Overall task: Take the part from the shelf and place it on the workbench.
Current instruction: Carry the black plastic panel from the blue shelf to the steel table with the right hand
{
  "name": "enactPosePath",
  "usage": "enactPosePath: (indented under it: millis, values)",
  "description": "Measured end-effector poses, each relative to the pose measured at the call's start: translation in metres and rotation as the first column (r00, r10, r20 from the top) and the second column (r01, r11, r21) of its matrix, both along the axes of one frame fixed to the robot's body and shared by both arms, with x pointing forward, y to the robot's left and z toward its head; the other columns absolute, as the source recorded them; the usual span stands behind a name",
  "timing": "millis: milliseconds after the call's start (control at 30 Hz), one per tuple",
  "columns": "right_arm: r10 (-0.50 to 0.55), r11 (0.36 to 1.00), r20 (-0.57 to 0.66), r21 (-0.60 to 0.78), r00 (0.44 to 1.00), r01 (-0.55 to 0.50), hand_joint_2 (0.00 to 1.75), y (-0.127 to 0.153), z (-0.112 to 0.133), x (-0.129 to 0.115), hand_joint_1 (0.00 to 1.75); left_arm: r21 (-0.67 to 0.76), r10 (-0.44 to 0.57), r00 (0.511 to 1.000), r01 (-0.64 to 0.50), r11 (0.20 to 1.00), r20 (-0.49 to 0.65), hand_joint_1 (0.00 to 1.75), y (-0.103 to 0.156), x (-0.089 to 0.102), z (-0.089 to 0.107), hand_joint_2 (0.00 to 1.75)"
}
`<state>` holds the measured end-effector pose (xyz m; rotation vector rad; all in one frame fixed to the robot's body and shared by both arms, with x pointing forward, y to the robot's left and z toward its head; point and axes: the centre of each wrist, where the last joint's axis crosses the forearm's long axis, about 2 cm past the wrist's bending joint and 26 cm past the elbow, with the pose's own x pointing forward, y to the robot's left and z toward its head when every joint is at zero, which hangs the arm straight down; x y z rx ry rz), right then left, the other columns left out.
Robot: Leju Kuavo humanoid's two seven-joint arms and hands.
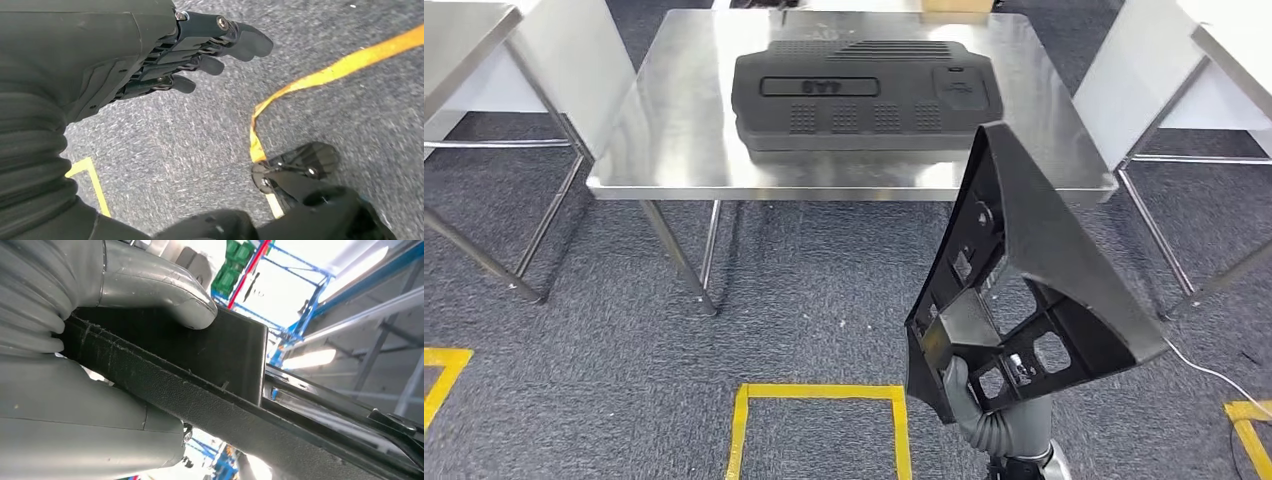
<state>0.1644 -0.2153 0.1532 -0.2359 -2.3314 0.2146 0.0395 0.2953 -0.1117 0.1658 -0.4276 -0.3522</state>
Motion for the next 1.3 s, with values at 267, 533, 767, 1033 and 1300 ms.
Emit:
enactPosePath:
  millis: [267, 533, 767, 1033, 1300]
  values:
    - [0.002, 1.000, -0.013, 0.015, 1.000, -0.002, 1.75, 0.0001, -0.0006, -0.0008, 1.66, -0.002, -0.001, 1.000, 0.001, 1.000, 0.009, 0.00, 0.0000, 0.0011, 0.0001, 1.75]
    - [0.000, 1.000, -0.014, 0.020, 1.000, 0.000, 1.75, 0.0005, -0.0003, -0.0007, 1.66, -0.005, -0.002, 1.000, 0.002, 1.000, 0.006, 0.00, -0.0015, -0.0011, -0.0001, 1.75]
    - [-0.001, 1.000, -0.014, 0.022, 1.000, 0.001, 1.75, 0.0006, -0.0003, -0.0007, 1.66, -0.012, -0.002, 1.000, 0.003, 1.000, 0.011, 0.00, -0.0022, -0.0014, -0.0002, 1.75]
    - [-0.001, 1.000, -0.014, 0.022, 1.000, 0.001, 1.75, 0.0006, -0.0003, -0.0007, 1.66, -0.015, -0.003, 1.000, 0.004, 1.000, 0.012, 0.00, -0.0024, -0.0014, -0.0002, 1.75]
    - [0.000, 1.000, -0.016, 0.028, 1.000, 0.000, 1.75, 0.0006, -0.0003, -0.0007, 1.66, -0.030, -0.005, 1.000, 0.005, 1.000, 0.011, 0.00, -0.0023, -0.0016, -0.0003, 1.75]
